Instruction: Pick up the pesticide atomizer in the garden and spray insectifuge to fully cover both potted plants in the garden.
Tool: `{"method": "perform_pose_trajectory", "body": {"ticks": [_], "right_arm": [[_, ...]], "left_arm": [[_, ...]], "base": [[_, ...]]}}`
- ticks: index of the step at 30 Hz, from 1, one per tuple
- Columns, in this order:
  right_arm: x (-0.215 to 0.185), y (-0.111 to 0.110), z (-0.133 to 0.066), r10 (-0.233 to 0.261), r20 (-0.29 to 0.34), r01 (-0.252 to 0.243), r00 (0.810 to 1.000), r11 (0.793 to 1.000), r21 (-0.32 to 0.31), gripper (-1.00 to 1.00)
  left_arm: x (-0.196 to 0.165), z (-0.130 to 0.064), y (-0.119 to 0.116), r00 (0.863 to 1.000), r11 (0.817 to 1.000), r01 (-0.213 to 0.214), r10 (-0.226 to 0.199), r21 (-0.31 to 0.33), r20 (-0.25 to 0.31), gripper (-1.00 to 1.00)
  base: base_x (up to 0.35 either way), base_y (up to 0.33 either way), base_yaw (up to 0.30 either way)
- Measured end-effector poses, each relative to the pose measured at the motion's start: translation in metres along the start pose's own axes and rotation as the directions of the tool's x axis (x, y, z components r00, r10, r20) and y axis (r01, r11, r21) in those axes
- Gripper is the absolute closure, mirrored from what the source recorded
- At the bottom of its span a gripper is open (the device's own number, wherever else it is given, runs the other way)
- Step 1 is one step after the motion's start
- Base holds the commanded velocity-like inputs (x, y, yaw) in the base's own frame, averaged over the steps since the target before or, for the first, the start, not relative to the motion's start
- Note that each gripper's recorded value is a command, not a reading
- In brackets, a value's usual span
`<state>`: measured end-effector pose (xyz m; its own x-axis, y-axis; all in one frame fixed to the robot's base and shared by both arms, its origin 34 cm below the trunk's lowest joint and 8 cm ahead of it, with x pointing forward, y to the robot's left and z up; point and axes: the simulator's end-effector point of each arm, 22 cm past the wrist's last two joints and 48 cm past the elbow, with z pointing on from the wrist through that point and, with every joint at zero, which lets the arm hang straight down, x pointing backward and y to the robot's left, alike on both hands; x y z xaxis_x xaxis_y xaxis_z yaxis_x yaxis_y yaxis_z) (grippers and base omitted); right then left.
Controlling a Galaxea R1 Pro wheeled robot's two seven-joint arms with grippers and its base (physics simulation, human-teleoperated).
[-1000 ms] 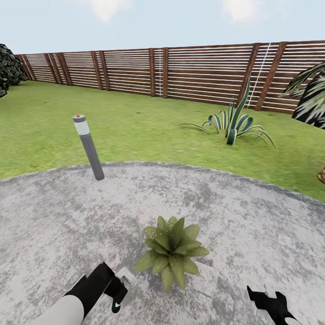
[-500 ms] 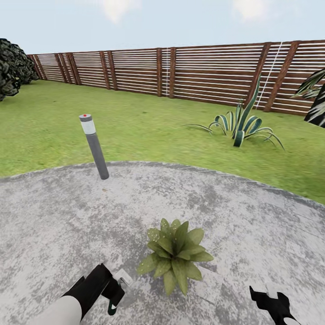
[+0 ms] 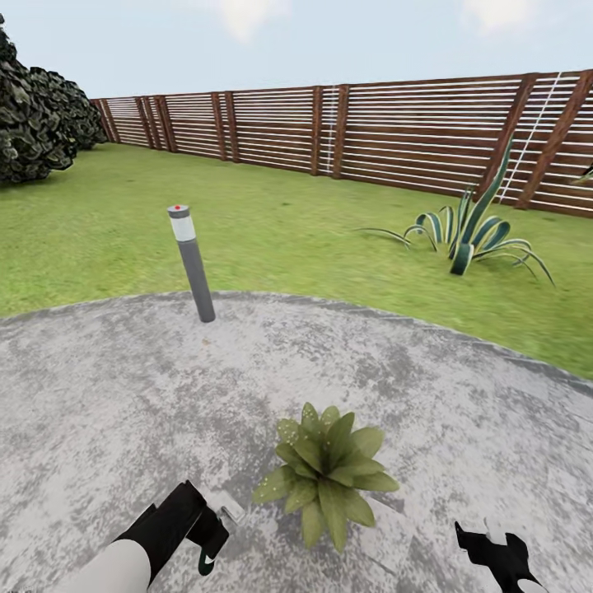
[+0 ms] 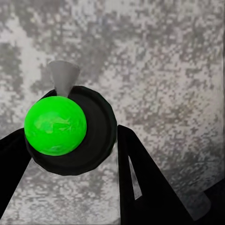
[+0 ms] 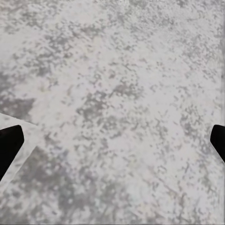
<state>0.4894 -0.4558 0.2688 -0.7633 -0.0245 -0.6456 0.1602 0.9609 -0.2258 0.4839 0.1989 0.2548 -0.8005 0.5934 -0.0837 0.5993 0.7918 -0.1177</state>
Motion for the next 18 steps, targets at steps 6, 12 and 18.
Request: {"method": "perform_pose_trajectory", "body": {"ticks": [6,12,18], "right_arm": [[0.0,0.0,0.0001,0.0,0.0,0.0,1.0,1.0,0.0,-1.0],[0.0001,0.0002,0.0001,0.0,0.0,0.0,1.0,1.0,0.0,-1.0],[0.0001,-0.0001,0.0,0.0,0.0,0.0,1.0,1.0,0.0,-1.0]], "left_arm": [[-0.0009,0.0,-0.0004,1.0,1.0,0.0,0.0,0.0,0.001,1.0],[-0.002,-0.0001,-0.001,1.0,1.0,0.002,-0.002,0.0,0.003,1.0],[-0.002,-0.0003,-0.0004,1.0,1.0,0.001,-0.001,-0.002,0.004,1.0]], "base": [[0.03,-0.245,0.27],[0.001,-0.029,0.27],[0.037,-0.037,0.118]]}}
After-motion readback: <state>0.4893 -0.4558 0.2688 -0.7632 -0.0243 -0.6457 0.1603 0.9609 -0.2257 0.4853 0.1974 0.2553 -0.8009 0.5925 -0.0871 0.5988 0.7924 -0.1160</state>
